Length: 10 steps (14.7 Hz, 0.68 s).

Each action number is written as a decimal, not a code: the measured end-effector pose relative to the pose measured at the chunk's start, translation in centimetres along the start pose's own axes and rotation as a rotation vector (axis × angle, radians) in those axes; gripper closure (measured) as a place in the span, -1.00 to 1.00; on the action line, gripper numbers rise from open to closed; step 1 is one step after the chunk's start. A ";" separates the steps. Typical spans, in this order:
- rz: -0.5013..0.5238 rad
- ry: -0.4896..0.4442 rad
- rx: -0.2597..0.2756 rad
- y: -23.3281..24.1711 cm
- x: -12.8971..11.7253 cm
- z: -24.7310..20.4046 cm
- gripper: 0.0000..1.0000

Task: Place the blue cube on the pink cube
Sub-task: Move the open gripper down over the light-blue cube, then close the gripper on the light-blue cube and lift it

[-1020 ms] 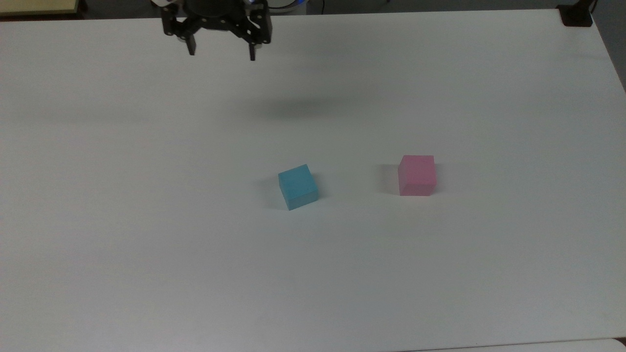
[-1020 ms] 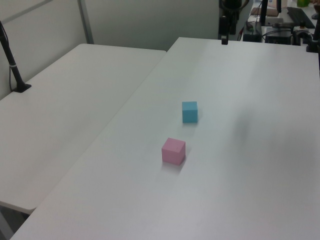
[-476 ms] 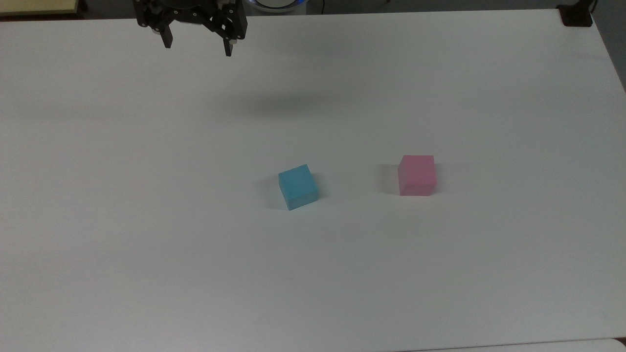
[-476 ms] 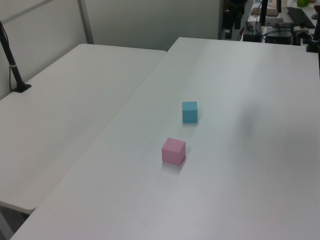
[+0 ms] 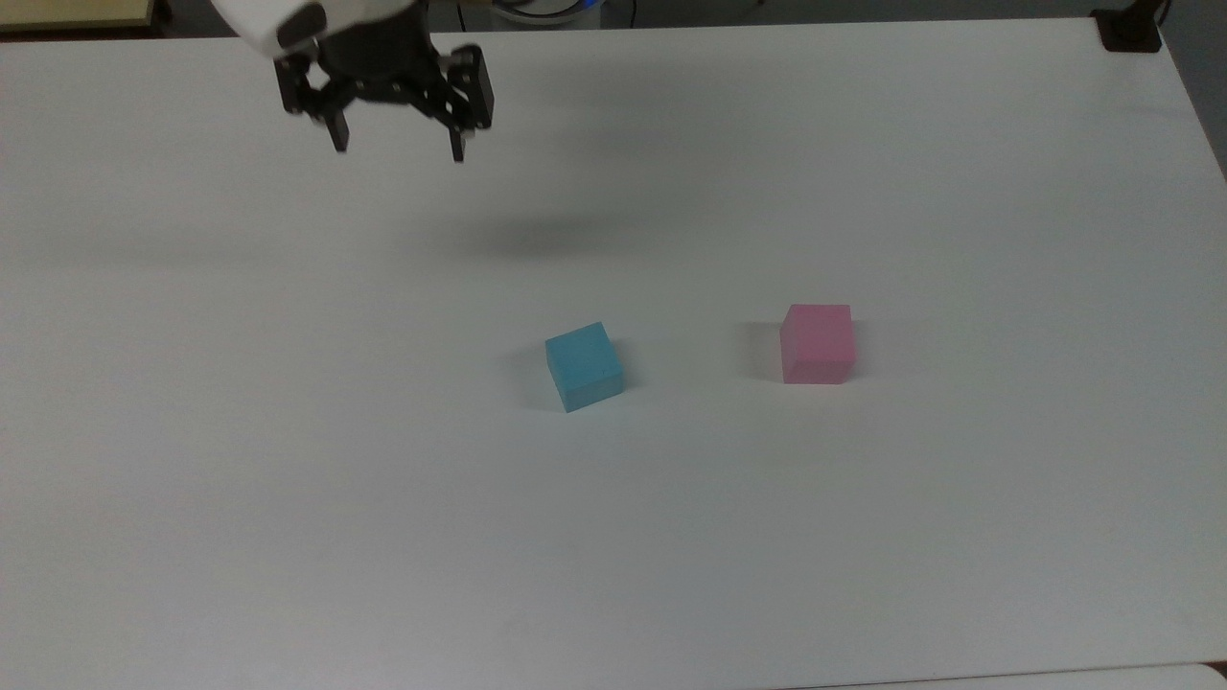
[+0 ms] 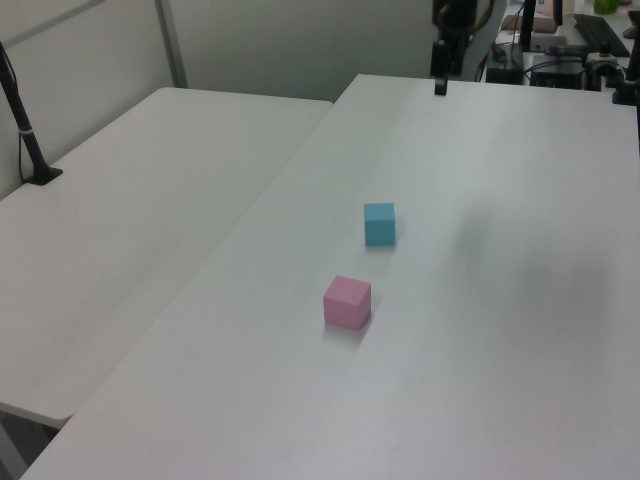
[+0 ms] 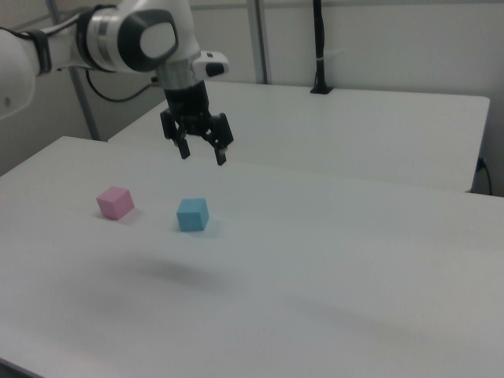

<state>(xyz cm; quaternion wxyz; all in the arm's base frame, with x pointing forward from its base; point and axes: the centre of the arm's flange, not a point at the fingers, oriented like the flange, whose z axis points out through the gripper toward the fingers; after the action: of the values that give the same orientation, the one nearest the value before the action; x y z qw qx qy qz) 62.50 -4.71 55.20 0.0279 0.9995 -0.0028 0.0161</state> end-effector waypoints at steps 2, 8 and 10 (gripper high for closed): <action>-0.042 -0.025 0.003 -1.2 1.2 2.9 -1.00; -0.198 -0.086 0.004 -11.1 4.2 13.2 -1.00; -0.220 -0.067 0.004 -12.7 5.0 16.1 -1.00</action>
<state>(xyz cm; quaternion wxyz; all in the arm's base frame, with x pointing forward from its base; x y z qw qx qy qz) 68.10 7.03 38.55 0.0273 0.9937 0.1063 -0.0207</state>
